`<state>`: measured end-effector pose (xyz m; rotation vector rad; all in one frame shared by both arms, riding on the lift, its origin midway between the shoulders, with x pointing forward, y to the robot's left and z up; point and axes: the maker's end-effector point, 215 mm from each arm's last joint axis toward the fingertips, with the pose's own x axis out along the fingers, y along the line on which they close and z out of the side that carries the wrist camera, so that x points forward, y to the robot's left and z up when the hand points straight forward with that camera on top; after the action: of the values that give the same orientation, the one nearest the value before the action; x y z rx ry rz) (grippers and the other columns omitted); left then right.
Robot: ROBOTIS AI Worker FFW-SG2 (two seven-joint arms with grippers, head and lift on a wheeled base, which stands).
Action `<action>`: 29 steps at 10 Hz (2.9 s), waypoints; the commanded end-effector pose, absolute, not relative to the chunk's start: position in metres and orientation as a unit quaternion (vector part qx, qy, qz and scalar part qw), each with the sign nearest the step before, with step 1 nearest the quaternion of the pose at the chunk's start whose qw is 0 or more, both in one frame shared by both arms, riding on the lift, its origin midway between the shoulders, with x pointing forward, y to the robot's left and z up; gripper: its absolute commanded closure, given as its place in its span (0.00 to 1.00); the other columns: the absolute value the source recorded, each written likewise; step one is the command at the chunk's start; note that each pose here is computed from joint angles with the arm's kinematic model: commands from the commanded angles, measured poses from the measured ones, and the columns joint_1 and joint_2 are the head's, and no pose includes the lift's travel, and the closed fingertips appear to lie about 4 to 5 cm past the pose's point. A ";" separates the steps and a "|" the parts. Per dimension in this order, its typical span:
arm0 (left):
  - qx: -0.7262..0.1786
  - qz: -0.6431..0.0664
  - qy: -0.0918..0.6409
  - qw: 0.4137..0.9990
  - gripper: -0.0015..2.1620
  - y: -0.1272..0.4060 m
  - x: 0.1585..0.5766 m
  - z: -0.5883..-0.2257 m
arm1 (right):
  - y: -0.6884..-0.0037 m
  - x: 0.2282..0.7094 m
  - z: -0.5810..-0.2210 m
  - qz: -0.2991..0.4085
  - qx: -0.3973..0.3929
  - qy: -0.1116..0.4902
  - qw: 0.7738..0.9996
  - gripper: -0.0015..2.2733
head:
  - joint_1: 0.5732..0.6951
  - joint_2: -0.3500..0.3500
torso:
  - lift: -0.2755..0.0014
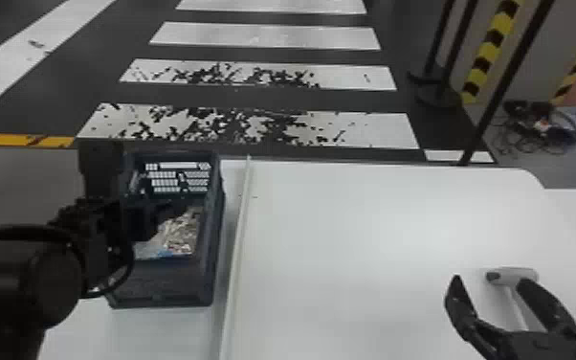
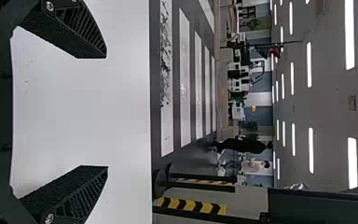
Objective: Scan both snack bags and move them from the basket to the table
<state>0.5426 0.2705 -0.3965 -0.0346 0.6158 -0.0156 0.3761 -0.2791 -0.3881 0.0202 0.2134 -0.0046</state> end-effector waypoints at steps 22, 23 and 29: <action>-0.018 0.013 0.530 0.848 0.21 0.275 0.534 -0.491 | -0.285 0.359 -0.375 -0.004 0.003 0.080 0.997 0.03 | 1.00 0.48 | 0.64; -0.021 0.010 0.537 0.843 0.21 0.275 0.530 -0.495 | -0.284 0.358 -0.371 -0.002 0.004 0.072 0.997 0.03 | 1.00 0.48 | 0.64; -0.018 0.032 0.539 0.841 0.65 0.291 0.523 -0.538 | -0.286 0.346 -0.359 -0.004 0.001 0.050 0.999 0.03 | 1.00 0.51 | 0.64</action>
<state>0.5227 0.2894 -0.5365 -0.0402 1.1502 0.0664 0.3476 -0.2863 -0.3593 0.0027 0.1008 -0.0080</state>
